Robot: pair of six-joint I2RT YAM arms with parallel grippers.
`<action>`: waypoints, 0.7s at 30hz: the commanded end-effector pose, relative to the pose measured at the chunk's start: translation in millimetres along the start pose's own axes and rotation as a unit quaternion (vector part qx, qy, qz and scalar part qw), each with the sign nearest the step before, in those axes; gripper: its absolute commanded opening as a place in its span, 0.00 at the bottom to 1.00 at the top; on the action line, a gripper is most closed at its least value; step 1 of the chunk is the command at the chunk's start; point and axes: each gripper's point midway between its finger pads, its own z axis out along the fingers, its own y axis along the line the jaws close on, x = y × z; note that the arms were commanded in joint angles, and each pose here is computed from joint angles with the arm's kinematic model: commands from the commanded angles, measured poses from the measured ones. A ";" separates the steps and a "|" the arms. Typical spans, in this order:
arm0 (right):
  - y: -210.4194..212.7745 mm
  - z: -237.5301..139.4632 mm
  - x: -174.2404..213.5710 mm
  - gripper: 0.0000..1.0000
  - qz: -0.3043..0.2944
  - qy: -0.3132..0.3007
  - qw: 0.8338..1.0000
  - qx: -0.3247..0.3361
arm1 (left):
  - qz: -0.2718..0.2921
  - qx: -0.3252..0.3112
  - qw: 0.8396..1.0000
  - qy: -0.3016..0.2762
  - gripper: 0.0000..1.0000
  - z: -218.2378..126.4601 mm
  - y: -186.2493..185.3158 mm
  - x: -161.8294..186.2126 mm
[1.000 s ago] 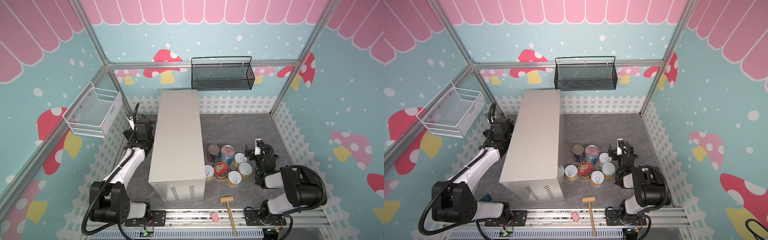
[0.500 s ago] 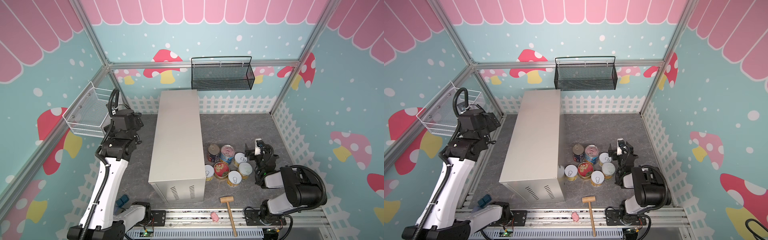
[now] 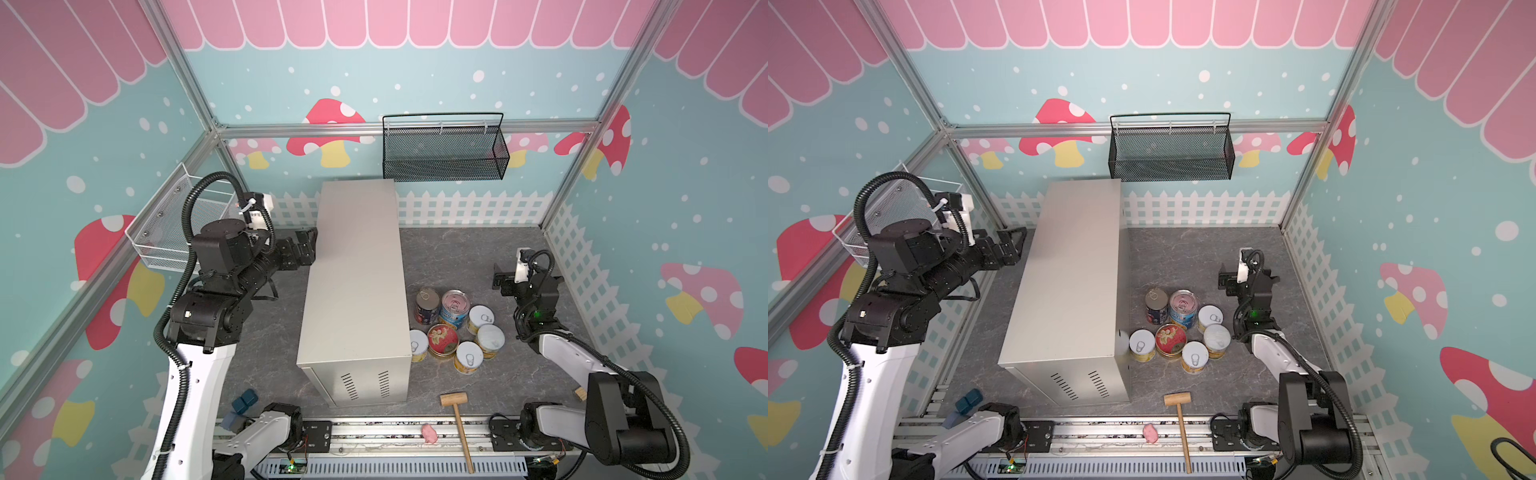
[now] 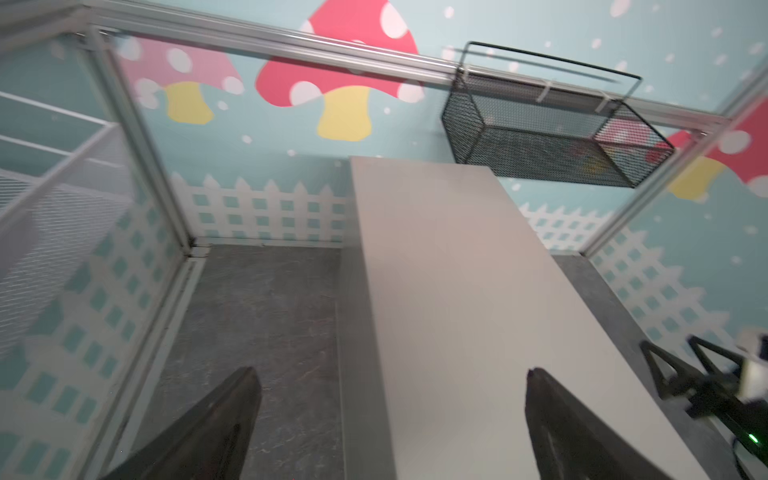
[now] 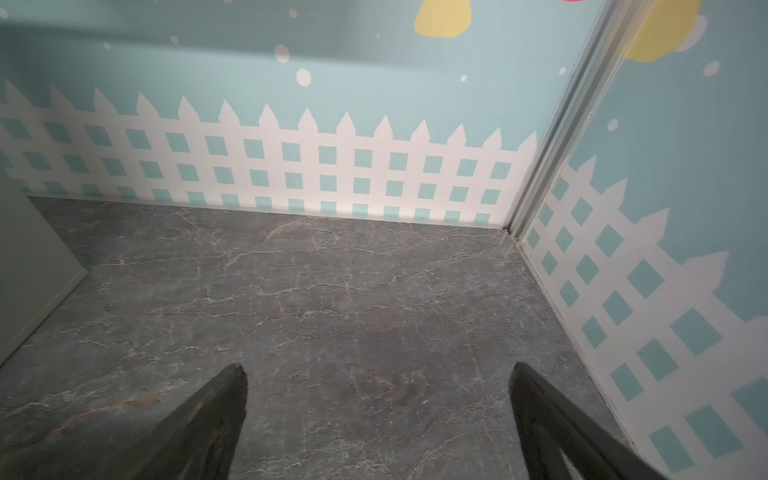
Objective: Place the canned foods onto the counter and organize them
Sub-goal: 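Raise the left arm over the cabinet while the right gripper reaches toward the cans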
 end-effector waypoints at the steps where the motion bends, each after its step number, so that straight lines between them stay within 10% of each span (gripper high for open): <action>1: 30.4 -14.0 39.5 0.99 0.000 0.128 0.991 -0.045 | 0.013 0.087 0.996 0.020 1.00 -8.6 -35.1 2.2; 21: 133.2 -119.7 68.4 0.99 -0.024 0.258 0.952 -0.162 | 0.050 0.204 0.977 0.046 1.00 -24.0 -88.5 17.1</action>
